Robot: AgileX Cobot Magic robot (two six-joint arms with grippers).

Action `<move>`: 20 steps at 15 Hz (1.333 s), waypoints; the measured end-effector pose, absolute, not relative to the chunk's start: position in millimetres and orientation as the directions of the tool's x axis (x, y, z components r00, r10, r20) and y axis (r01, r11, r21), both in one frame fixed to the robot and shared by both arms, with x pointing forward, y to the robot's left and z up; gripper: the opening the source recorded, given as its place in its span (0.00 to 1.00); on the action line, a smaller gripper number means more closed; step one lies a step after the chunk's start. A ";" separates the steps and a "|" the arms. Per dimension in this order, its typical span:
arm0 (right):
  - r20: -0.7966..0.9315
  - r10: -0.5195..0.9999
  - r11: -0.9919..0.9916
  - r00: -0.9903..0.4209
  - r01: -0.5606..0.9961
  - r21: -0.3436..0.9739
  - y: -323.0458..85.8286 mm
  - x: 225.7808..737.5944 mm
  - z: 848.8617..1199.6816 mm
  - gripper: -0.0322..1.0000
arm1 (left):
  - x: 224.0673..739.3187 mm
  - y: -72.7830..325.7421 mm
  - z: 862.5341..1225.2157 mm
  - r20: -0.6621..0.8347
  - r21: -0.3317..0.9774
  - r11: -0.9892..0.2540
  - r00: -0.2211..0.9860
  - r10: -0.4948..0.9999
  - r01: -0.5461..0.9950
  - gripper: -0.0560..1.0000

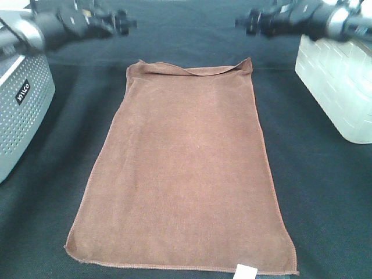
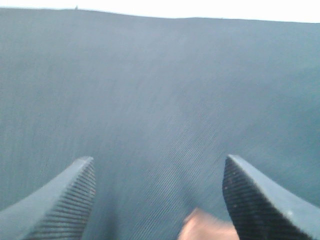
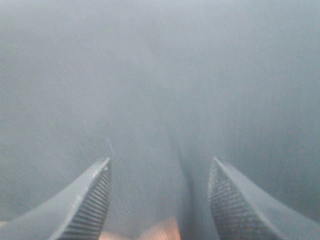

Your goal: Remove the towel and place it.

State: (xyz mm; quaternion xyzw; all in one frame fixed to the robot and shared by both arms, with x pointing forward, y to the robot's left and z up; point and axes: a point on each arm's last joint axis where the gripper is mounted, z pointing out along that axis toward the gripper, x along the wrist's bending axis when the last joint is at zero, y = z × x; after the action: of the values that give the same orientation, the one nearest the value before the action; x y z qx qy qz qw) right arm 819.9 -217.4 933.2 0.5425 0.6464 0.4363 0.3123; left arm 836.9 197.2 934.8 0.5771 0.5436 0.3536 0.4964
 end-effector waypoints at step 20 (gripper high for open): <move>0.067 0.979 0.140 -0.195 0.869 0.475 -240.0 649.1 1149.2 0.55 | 671.2 261.2 1101.1 0.029 0.425 -0.068 0.061 0.998 0.902 0.68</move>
State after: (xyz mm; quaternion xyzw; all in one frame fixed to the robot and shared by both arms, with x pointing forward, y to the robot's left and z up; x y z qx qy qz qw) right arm 649.1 -240.0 1149.2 0.6209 0.7437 0.2104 0.1307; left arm 671.2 261.2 1101.1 0.7130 0.6662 0.1598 0.1489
